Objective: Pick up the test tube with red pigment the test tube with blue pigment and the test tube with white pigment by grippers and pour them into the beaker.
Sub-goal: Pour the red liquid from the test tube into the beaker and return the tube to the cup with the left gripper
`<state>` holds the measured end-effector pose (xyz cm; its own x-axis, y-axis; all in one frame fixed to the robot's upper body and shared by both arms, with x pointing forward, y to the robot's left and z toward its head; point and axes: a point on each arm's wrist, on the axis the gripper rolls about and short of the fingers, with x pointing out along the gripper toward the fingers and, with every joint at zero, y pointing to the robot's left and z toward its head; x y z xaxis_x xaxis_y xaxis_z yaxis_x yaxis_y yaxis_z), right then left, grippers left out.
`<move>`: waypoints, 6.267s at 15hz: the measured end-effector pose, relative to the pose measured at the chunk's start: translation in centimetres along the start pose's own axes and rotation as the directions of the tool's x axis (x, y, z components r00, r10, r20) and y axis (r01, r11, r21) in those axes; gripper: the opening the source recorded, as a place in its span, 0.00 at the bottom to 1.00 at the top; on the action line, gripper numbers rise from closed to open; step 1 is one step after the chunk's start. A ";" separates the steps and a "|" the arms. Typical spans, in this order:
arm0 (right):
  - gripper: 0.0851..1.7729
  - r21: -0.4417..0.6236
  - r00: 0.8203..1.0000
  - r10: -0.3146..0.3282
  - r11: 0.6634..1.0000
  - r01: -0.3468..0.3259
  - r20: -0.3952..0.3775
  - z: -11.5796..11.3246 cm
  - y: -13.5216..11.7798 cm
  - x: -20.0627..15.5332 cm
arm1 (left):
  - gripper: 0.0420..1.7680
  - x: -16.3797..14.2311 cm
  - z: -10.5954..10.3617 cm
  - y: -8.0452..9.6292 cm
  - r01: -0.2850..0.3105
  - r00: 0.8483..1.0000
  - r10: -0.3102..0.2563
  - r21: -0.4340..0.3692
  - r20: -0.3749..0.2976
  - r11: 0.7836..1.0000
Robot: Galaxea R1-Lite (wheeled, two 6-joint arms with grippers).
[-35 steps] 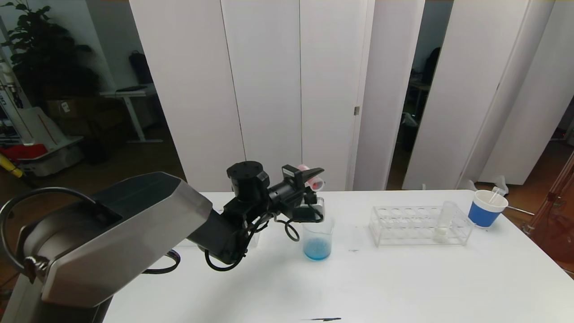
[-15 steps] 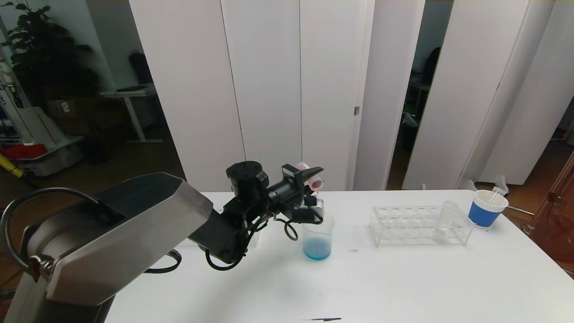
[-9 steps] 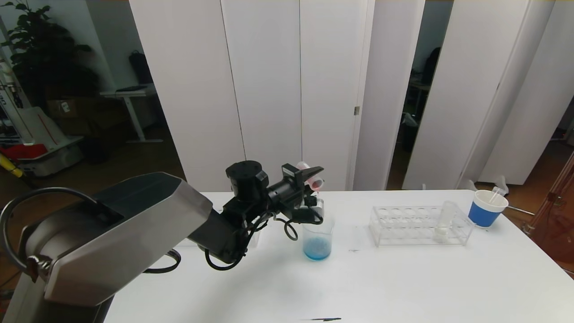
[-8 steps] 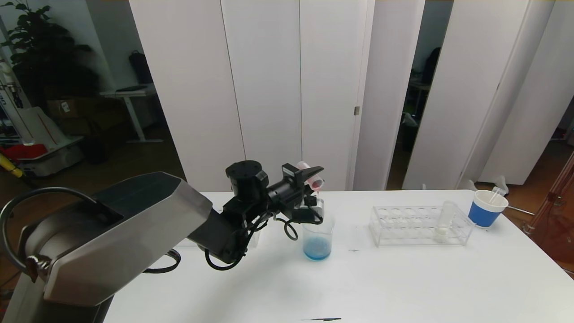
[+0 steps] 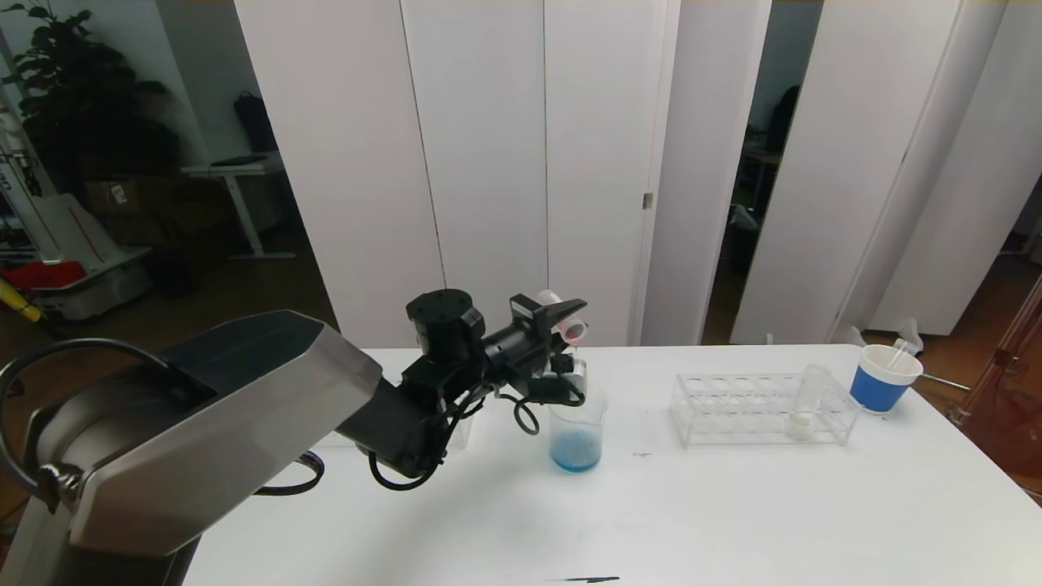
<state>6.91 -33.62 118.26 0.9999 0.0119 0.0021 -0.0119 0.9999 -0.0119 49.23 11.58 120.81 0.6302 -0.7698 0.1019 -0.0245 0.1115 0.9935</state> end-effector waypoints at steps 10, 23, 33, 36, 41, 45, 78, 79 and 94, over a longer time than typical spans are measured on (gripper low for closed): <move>0.98 0.000 1.000 0.000 1.000 0.000 0.000 0.0 0.0 0.0 | 0.31 0.0 0.1 0.3 -0.019 1.000 0.018 0.045 0.014 0.999; 0.98 0.000 1.000 0.000 1.000 0.000 0.000 0.0 0.0 0.0 | 0.31 0.0 0.3 0.6 -0.030 0.999 0.028 0.130 0.018 0.991; 0.98 0.000 1.000 -0.001 1.000 0.001 0.000 0.0 0.0 0.0 | 0.31 -0.7 0.9 1.3 -0.014 1.000 0.013 0.125 0.011 0.992; 0.98 0.000 1.000 0.000 1.000 0.000 0.000 0.0 0.0 0.0 | 0.31 -1.0 1.0 2.1 -0.026 1.000 0.026 0.118 0.005 0.993; 0.98 0.000 1.000 0.000 1.000 0.000 0.000 0.0 0.0 0.0 | 0.31 -1.9 1.1 4.5 -0.125 0.961 0.095 -0.100 -0.260 0.987; 0.98 0.000 1.000 0.000 1.000 0.000 0.000 0.0 0.0 0.0 | 0.31 -2.8 2.1 7.1 -0.362 0.836 0.163 -0.302 -0.525 0.882; 0.98 0.000 1.000 0.000 1.000 0.000 0.000 0.0 0.0 0.0 | 0.31 -23.2 -12.4 9.0 -0.991 0.042 0.142 -0.060 -0.989 -0.121; 0.98 0.000 1.000 0.000 1.000 0.000 0.000 0.0 0.0 0.0 | 0.31 -23.2 -13.4 8.2 -0.992 0.015 0.148 -0.034 -0.989 -0.125; 0.98 0.000 1.000 0.000 1.000 0.000 0.000 0.0 0.0 0.0 | 0.31 -23.2 -19.4 -1.2 -0.986 -0.048 0.023 0.043 -0.999 -0.162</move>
<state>6.91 -33.62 118.27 0.9999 0.0119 0.0026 -0.0119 0.9999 -0.0119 49.66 41.52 116.29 0.7444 0.6669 -0.0333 -0.6510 0.7137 -0.2587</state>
